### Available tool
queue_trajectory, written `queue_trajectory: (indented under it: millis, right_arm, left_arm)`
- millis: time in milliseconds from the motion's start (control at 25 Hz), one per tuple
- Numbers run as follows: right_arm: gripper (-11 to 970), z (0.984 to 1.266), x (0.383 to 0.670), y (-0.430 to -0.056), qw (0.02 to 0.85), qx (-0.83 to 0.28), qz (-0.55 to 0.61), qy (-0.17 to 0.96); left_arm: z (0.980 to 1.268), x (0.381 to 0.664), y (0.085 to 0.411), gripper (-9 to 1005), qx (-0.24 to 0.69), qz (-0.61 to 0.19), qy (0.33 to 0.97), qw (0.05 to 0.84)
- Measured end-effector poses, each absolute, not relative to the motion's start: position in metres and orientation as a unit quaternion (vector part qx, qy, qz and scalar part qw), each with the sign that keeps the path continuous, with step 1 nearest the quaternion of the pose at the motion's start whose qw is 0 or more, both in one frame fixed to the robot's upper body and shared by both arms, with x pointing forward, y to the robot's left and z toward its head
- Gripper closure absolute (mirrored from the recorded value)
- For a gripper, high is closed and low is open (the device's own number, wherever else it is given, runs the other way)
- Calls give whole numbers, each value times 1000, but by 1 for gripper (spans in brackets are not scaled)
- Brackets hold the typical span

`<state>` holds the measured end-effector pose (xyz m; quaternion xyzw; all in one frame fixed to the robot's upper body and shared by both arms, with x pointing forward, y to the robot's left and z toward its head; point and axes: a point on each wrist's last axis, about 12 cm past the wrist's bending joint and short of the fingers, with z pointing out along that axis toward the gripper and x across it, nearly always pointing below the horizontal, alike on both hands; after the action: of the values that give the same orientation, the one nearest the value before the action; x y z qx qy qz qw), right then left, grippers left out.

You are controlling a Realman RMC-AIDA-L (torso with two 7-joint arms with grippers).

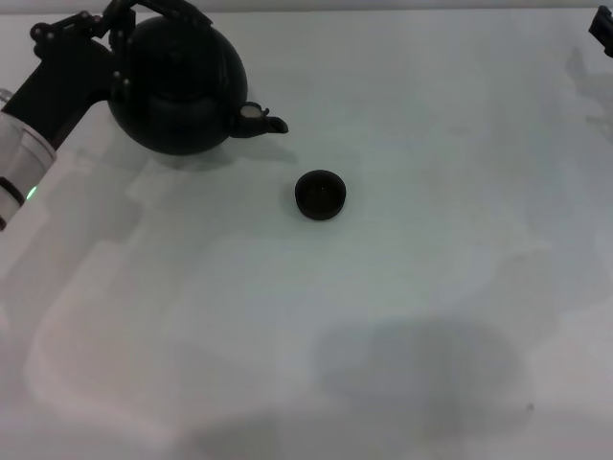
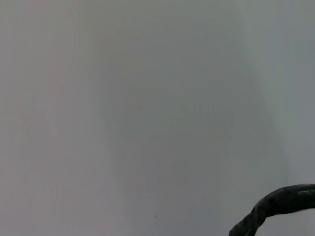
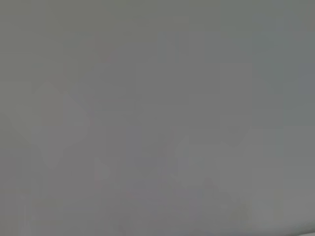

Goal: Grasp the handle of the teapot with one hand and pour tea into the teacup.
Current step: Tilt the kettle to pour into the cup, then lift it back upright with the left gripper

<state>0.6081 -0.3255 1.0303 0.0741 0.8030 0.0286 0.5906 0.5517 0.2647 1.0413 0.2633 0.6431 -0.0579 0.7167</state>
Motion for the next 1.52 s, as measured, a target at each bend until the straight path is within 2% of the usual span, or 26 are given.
queue_trajectory:
  millis: [400,1520]
  right_arm:
    - [148,1027,605,-325,585,75,30,807]
    - [148,1025,605,-323,582,78,34,808]
  left_arm:
    - [1049,559,250,914,325,-52,613,718]
    - [1050,577,231,914,402,-25,604,688]
